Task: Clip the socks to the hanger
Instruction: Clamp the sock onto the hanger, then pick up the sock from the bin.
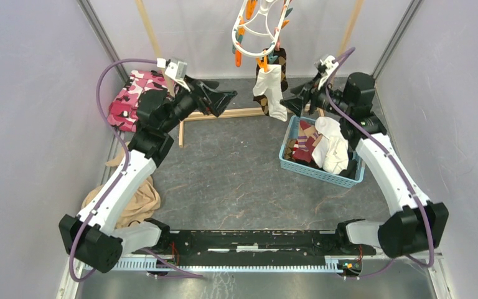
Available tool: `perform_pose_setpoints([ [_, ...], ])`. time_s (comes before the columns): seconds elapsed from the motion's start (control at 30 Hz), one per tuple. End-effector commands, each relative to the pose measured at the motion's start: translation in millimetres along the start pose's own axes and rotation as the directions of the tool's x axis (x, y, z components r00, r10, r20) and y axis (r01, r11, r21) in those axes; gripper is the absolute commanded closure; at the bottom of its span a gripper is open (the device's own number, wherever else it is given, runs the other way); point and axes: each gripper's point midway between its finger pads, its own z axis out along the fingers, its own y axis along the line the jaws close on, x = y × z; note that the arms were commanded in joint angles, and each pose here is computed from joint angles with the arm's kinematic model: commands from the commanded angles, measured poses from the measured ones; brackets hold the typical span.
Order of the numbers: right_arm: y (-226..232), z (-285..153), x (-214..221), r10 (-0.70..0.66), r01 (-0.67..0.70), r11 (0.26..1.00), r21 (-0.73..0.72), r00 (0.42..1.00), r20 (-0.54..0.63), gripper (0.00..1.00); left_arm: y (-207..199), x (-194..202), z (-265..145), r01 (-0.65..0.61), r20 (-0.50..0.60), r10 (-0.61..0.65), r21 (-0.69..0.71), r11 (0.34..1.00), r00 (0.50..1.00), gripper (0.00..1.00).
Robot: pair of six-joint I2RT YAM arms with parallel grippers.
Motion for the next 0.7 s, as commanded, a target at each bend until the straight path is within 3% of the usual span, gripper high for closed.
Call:
perform_pose_setpoints([
  [0.0, -17, -29, 22, -0.06, 0.07, 0.981, 0.182, 0.996, -0.062, 0.33, 7, 3, -18, -0.049, 0.021, 0.05, -0.053, 0.997, 0.999, 0.02],
  [0.17, -44, -68, 57, 0.03, 0.021, 0.903, 0.428, 0.993, -0.111, 0.31, 13, 19, -27, 0.032, 0.009, -0.031, -0.092, 0.995, 0.999, 0.0],
  [0.33, -81, -114, 97, 0.18, -0.041, 0.7, 0.713, 0.976, -0.12, 0.3, 24, 35, -32, 0.12, -0.026, -0.126, -0.167, 0.979, 0.992, 0.0],
  [0.5, -95, -125, 134, 0.314, -0.145, 0.622, 0.769, 0.946, -0.075, 0.33, 35, 51, -39, 0.162, -0.07, -0.184, -0.241, 0.957, 0.981, 0.0],
  [0.67, -106, -131, 147, 0.386, -0.21, 0.582, 0.785, 0.922, -0.039, 0.37, 44, 76, -56, 0.071, -0.177, -0.123, -0.277, 0.958, 0.976, 0.0],
])
